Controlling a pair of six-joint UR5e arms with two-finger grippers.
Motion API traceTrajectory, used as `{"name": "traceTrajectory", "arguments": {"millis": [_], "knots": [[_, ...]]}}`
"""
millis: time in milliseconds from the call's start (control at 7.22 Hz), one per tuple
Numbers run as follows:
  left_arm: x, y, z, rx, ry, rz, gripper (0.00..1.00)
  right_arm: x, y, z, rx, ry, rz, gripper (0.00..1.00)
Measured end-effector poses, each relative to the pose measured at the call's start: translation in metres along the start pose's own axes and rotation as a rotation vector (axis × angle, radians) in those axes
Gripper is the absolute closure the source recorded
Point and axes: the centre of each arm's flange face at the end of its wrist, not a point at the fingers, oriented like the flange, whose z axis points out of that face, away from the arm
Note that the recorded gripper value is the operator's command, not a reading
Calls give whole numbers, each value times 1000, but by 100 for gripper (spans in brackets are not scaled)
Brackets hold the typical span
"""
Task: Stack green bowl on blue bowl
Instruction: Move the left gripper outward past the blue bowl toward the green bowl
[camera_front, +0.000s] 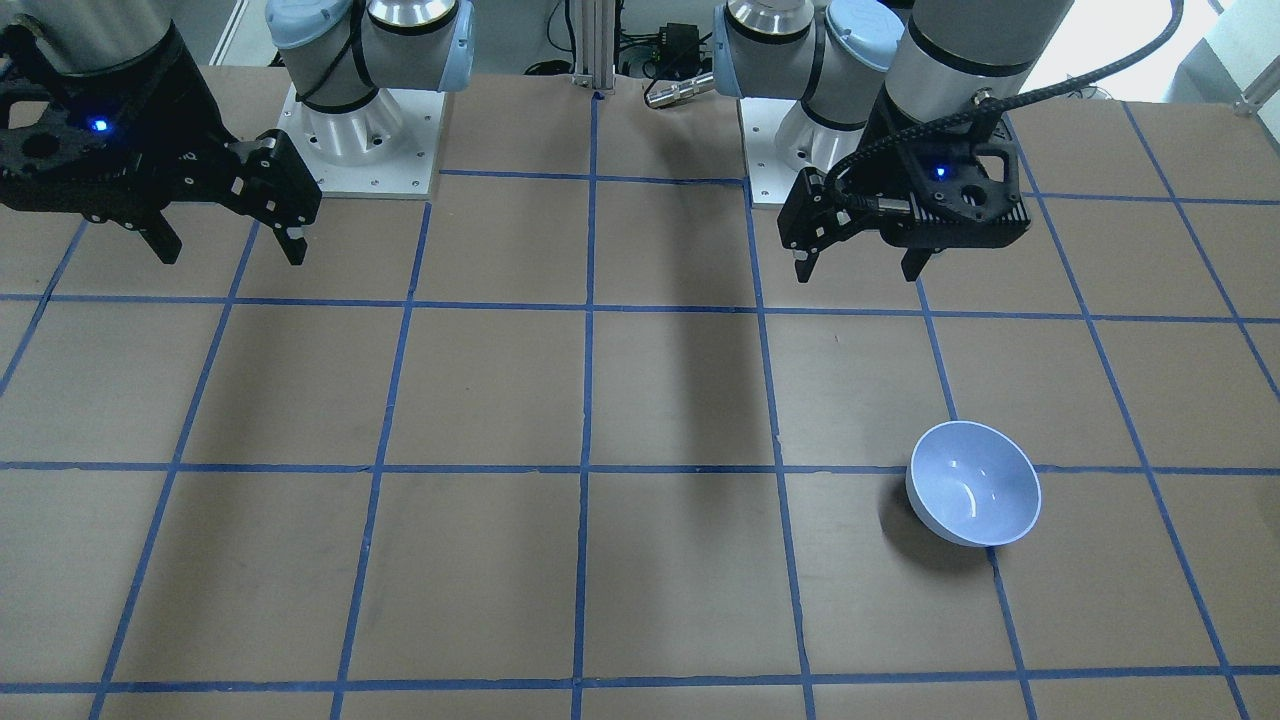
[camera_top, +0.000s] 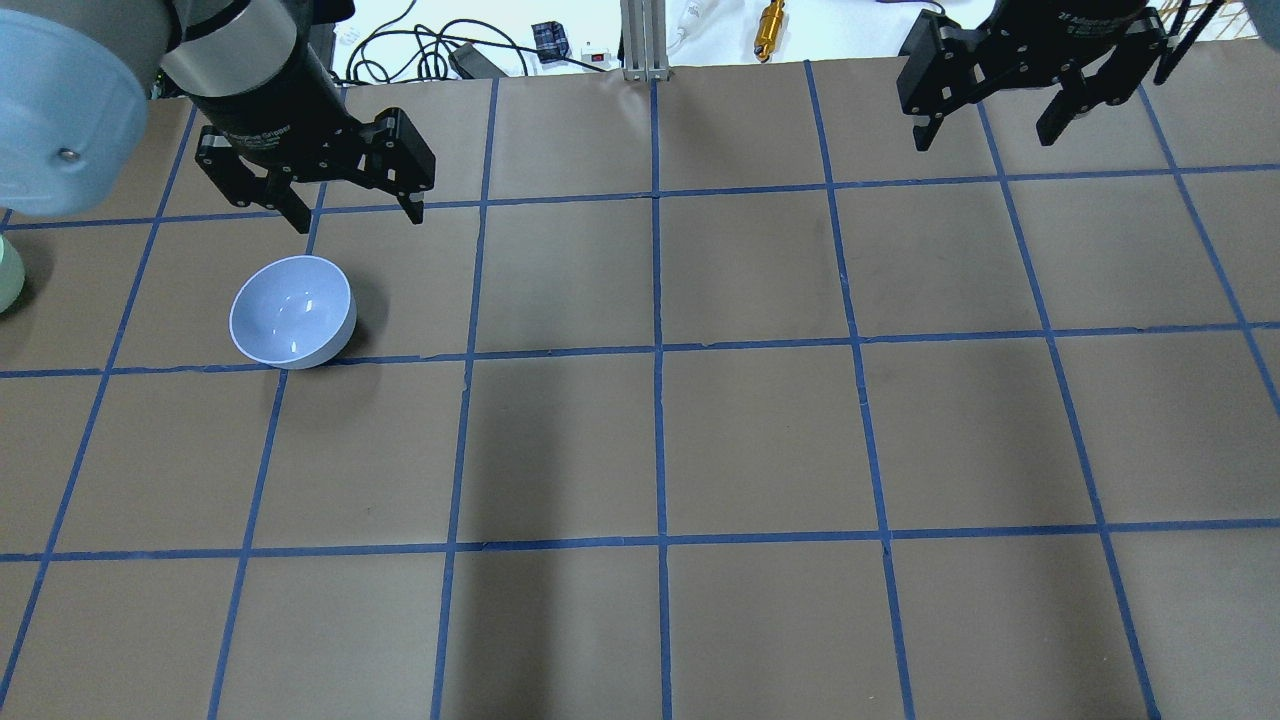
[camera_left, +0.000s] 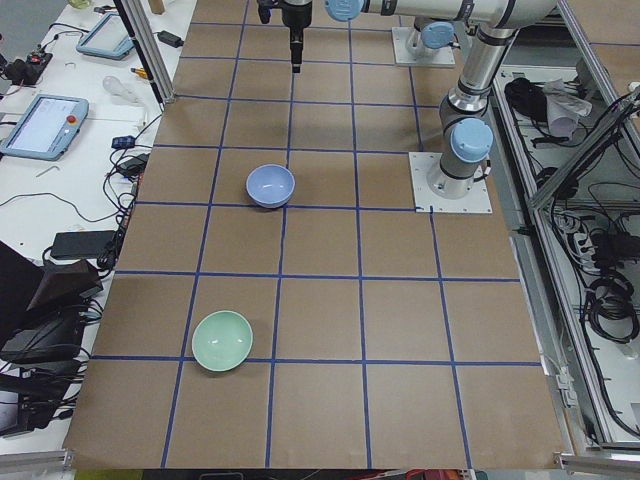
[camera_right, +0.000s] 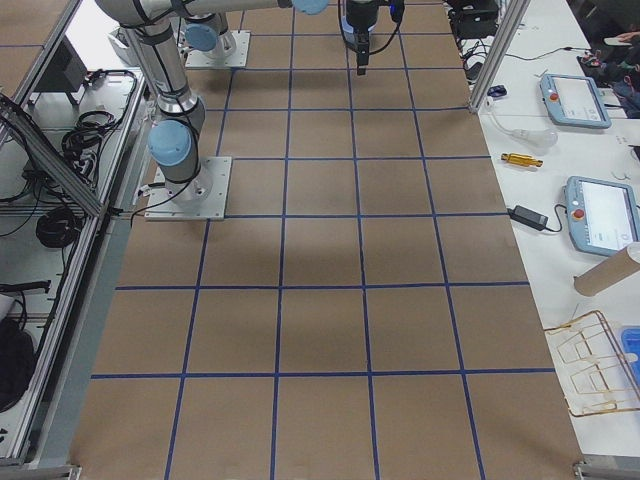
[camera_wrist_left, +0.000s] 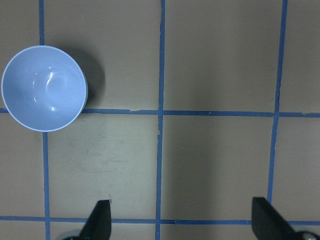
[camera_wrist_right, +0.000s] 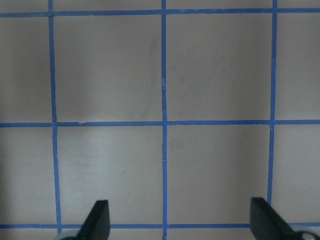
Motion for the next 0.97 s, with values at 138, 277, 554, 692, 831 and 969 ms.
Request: {"name": "traceTrajectory", "arguments": {"millis": [138, 277, 554, 692, 831, 969], "knots": [[0, 0, 0, 1, 0, 1, 0, 0, 0, 0, 0, 0, 0, 0], [-1, 0, -1, 2, 0, 3, 0, 0, 0, 0, 0, 0, 0, 0], [-2, 0, -2, 3, 0, 7, 0, 0, 0, 0, 0, 0, 0, 0], [-3, 0, -2, 1, 0, 14, 0, 0, 0, 0, 0, 0, 0, 0], [-7, 0, -2, -5, -1, 37, 0, 0, 0, 0, 0, 0, 0, 0], [-18, -2, -1, -19, -2, 71, 0, 0, 0, 0, 0, 0, 0, 0]]}}
